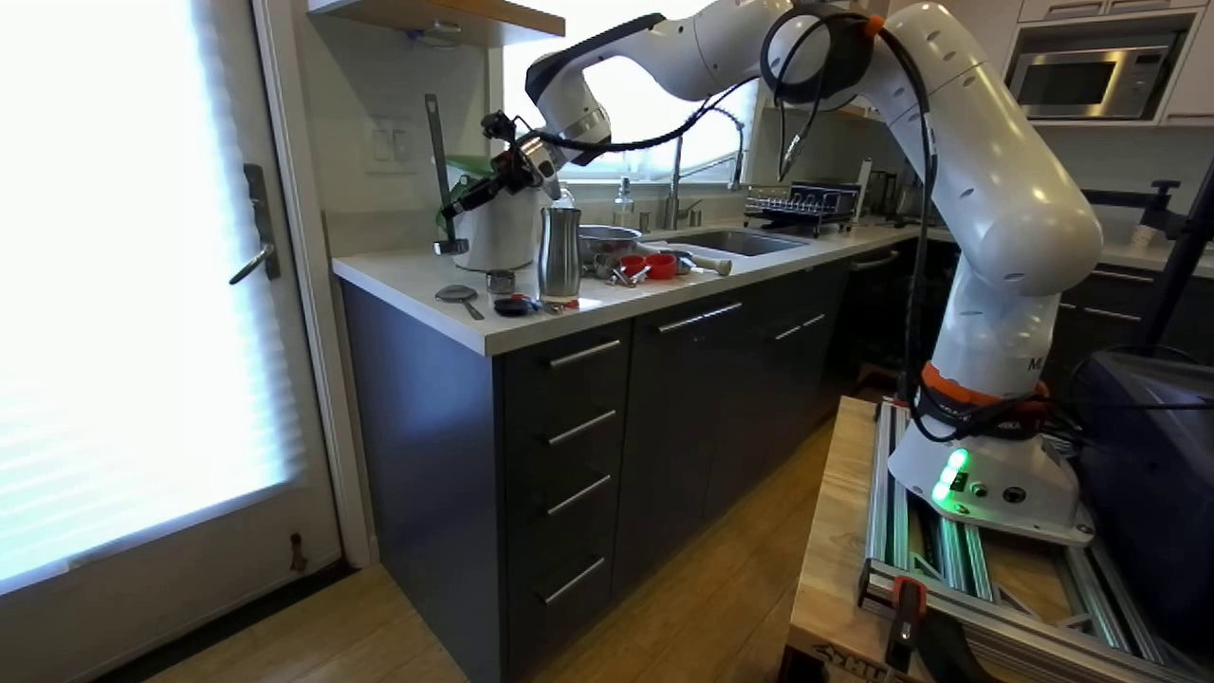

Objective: Pick up the silver serving utensil from the silver utensil holder and lay it on the kitchen counter

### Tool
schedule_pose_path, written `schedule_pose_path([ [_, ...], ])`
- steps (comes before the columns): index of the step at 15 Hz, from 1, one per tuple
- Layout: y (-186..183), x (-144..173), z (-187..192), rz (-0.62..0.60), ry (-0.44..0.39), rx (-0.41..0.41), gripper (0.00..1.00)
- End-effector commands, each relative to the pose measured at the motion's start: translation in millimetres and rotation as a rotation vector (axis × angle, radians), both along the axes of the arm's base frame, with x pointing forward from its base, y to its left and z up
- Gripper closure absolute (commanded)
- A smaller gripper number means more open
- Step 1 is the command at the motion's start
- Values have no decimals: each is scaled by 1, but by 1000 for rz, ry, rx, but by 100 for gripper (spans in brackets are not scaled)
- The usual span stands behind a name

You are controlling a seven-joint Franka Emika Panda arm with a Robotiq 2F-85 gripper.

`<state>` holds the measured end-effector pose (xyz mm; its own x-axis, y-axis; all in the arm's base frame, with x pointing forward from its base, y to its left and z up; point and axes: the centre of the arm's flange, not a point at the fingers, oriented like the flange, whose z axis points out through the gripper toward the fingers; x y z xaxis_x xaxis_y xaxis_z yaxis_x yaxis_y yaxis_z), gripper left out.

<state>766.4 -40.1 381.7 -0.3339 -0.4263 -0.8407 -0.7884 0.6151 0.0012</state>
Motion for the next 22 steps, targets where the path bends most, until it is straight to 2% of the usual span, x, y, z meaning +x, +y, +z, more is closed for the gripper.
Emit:
schedule_pose_path([
  [1,13,-5,2,-79,-12,20,99],
  [10,42,-25,4,-258,-33,26,99],
  [19,74,-49,-2,-420,-47,87,99],
  [20,71,-29,3,-392,-42,69,99],
  [22,73,-29,0,-392,-40,68,96],
])
